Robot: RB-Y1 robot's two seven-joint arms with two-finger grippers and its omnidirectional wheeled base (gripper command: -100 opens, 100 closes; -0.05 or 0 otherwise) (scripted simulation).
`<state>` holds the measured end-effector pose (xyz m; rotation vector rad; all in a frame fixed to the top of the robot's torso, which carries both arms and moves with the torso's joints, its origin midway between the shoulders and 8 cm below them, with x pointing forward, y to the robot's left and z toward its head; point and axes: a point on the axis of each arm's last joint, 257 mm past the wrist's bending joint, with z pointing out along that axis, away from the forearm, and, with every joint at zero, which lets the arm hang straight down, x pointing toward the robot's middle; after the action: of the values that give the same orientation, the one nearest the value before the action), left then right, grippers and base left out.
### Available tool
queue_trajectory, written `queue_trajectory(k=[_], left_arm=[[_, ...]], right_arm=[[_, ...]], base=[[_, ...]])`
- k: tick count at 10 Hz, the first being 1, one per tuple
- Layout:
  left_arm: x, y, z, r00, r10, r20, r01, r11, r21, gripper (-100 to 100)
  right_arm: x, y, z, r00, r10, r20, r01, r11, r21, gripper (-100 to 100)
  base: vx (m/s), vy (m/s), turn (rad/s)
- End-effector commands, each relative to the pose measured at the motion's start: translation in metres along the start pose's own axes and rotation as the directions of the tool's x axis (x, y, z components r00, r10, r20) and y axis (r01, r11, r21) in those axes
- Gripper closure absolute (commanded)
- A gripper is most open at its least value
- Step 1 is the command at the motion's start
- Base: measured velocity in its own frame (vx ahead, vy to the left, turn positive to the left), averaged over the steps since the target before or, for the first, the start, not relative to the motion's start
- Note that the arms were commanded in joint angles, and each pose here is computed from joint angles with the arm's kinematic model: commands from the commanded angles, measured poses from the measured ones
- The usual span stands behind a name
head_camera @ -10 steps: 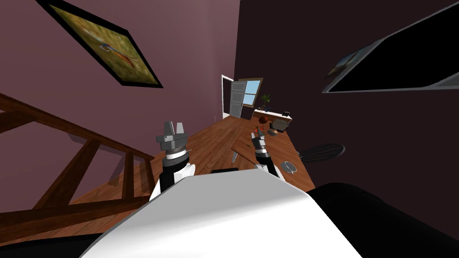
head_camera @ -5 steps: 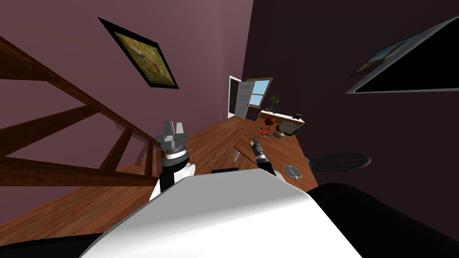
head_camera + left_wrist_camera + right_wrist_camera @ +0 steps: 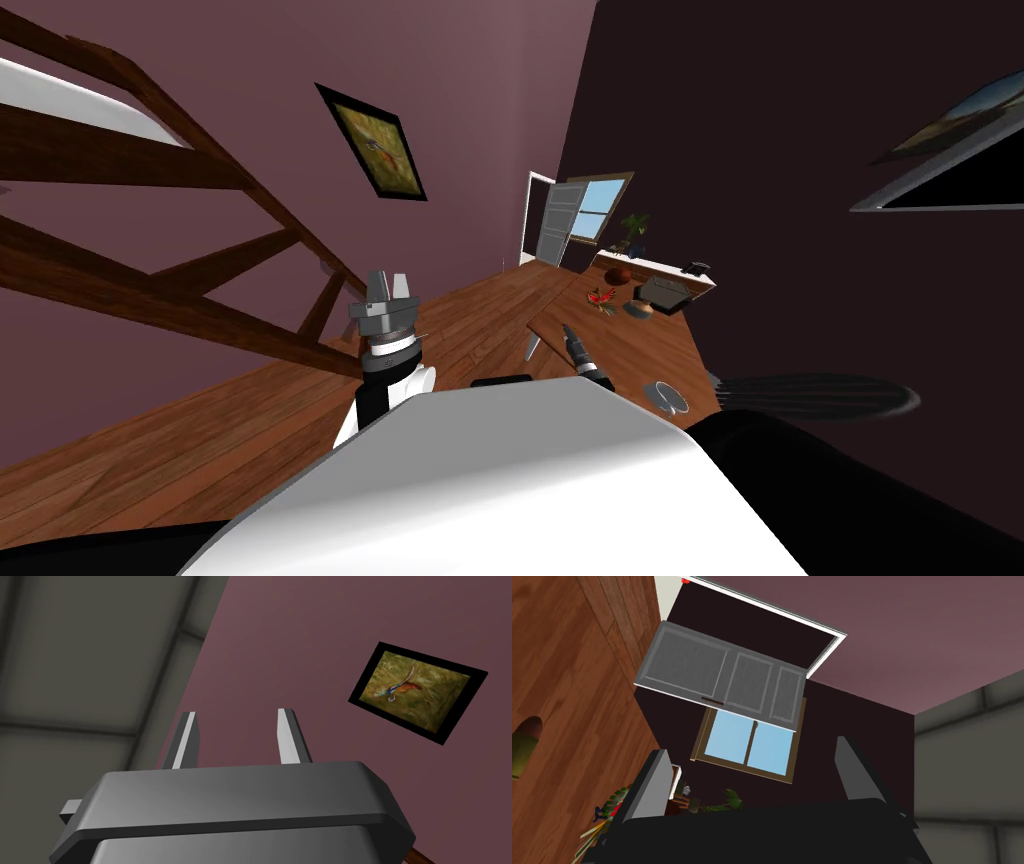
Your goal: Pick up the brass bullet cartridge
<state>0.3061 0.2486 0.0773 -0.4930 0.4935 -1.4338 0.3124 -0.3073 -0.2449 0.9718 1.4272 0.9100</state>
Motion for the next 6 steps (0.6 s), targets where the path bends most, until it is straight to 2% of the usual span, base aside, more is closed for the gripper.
queue_trajectory(k=[1,2,3,4,5,6], left_arm=[[0.0,0.0,0.0,1.0,0.0,0.0,0.0,1.0,0.0,0],[0.0,0.0,0.0,1.0,0.0,0.0,0.0,1.0,0.0,0],[0.0,0.0,0.0,1.0,0.0,0.0,0.0,1.0,0.0,0],[0.0,0.0,0.0,1.0,0.0,0.0,0.0,1.0,0.0,0],[0.0,0.0,0.0,1.0,0.0,0.0,0.0,1.0,0.0,0],[0.0,0.0,0.0,1.0,0.0,0.0,0.0,1.0,0.0,0]], right_arm=[[0.002,-0.046,-0.023,0.998,-0.056,-0.031,0.059,0.991,0.119,-100],[0.002,-0.073,-0.04,0.994,-0.092,-0.057,0.102,0.977,0.189,-100],[0.002,-0.075,-0.041,0.994,-0.092,-0.057,0.102,0.976,0.194,-100],[0.002,-0.103,-0.061,0.988,-0.127,-0.089,0.147,0.953,0.264,-100],[0.001,-0.13,-0.082,0.979,-0.161,-0.125,0.194,0.924,0.329,-100],[0.001,-0.13,-0.083,0.979,-0.161,-0.125,0.194,0.924,0.329,-100]], base=[[-0.082,-0.014,0.419],[-0.085,-0.008,0.441],[-0.054,-0.013,0.075],[-0.046,-0.009,0.209],[-0.055,-0.009,0.424],[-0.033,-0.014,0.127]])
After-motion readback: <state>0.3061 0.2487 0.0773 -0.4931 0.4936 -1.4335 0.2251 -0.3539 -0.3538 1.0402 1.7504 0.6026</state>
